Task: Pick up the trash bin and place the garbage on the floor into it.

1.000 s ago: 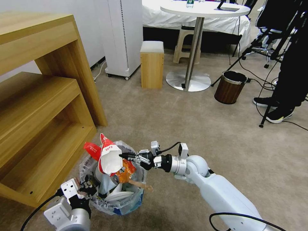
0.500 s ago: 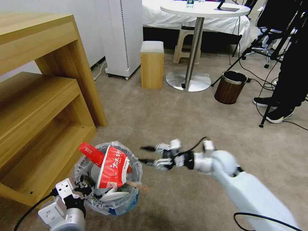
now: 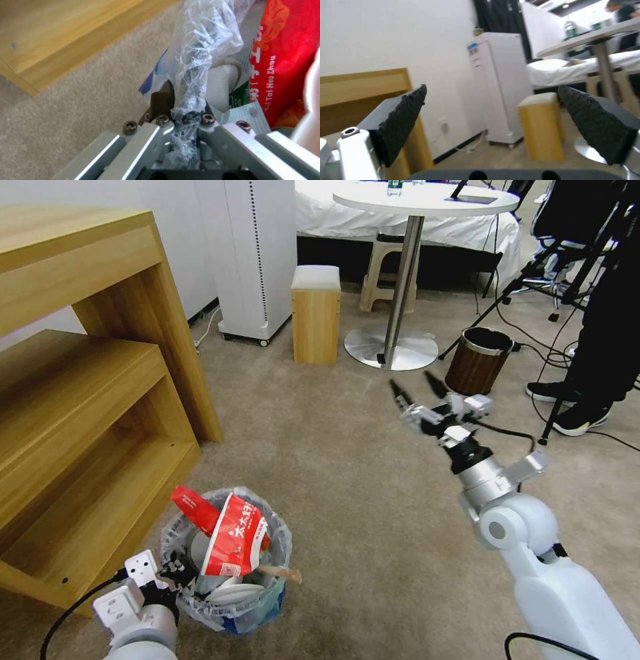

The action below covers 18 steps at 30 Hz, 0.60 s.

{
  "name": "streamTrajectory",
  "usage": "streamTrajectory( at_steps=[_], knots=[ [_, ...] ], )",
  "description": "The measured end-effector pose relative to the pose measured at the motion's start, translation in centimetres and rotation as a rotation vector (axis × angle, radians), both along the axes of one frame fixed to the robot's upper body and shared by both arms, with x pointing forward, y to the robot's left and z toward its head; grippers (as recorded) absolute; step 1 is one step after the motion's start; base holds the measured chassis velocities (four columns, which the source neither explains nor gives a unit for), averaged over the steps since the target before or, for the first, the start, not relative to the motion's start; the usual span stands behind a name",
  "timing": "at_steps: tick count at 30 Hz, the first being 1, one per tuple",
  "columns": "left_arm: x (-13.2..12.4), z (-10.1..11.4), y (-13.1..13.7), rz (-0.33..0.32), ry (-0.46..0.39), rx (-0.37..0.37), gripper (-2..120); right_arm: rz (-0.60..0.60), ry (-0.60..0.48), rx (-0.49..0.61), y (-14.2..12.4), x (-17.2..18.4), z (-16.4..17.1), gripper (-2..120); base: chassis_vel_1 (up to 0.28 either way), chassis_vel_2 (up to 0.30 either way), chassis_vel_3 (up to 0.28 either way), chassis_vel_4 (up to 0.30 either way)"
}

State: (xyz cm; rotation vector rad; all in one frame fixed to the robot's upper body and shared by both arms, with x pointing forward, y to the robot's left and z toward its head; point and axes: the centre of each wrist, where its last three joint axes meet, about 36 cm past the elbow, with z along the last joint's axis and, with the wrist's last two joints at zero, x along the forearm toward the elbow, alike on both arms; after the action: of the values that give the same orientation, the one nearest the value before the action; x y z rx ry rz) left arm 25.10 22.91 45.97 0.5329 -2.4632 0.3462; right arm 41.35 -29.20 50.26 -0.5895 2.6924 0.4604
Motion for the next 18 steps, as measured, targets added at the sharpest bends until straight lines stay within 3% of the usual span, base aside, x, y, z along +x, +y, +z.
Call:
streamTrajectory(
  at_steps=[12,18],
  knots=[
    [2.9,-2.7,0.4,0.006,0.068,-0.05,0,-0.037,0.033,-0.006,-1.0,-0.8,-0.7,100,0.0,0.0,0.0,0.0],
    [3.5,-2.8,0.6,0.009,0.066,-0.05,0,-0.039,0.057,-0.007,-0.6,-0.4,-1.7,100,0.0,0.0,0.0,0.0]
  ],
)
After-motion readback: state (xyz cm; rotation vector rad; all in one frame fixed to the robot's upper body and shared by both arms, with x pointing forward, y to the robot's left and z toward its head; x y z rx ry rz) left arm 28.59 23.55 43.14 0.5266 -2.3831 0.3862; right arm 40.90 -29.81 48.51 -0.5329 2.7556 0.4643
